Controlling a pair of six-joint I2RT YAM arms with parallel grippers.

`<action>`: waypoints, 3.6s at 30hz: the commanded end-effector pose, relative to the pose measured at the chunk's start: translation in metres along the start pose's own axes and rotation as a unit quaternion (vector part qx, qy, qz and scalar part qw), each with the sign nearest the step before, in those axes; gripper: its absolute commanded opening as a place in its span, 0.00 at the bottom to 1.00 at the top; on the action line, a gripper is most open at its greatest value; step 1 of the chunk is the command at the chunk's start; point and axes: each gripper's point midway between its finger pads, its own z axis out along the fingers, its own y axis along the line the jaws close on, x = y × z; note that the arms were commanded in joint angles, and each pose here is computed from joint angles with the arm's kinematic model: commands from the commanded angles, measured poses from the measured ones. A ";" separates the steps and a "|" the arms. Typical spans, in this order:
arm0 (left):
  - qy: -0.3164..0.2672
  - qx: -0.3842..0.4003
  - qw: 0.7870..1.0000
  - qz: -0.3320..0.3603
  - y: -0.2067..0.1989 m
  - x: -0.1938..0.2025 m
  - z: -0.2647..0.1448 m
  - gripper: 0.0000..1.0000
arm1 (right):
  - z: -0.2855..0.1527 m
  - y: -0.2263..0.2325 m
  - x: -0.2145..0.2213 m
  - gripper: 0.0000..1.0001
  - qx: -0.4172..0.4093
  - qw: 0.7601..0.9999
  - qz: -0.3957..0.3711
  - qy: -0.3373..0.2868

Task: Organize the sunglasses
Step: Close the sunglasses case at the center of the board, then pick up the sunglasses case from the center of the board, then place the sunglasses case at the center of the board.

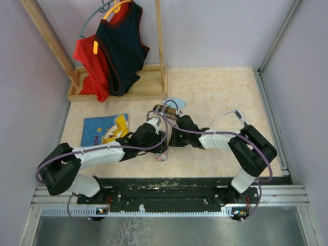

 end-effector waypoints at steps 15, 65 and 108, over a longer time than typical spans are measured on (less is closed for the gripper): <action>-0.193 -0.095 0.976 0.013 0.049 -0.114 -0.102 0.63 | -0.061 -0.001 -0.051 0.86 0.088 0.982 -0.010 -0.164; -0.219 -0.058 0.974 -0.014 0.049 -0.100 -0.148 0.74 | -0.112 -0.058 -0.163 0.30 0.228 0.947 -0.092 -0.209; -0.236 -0.106 0.965 0.040 0.053 -0.127 -0.175 0.80 | -0.080 -0.071 -0.252 0.90 0.117 0.953 -0.231 -0.155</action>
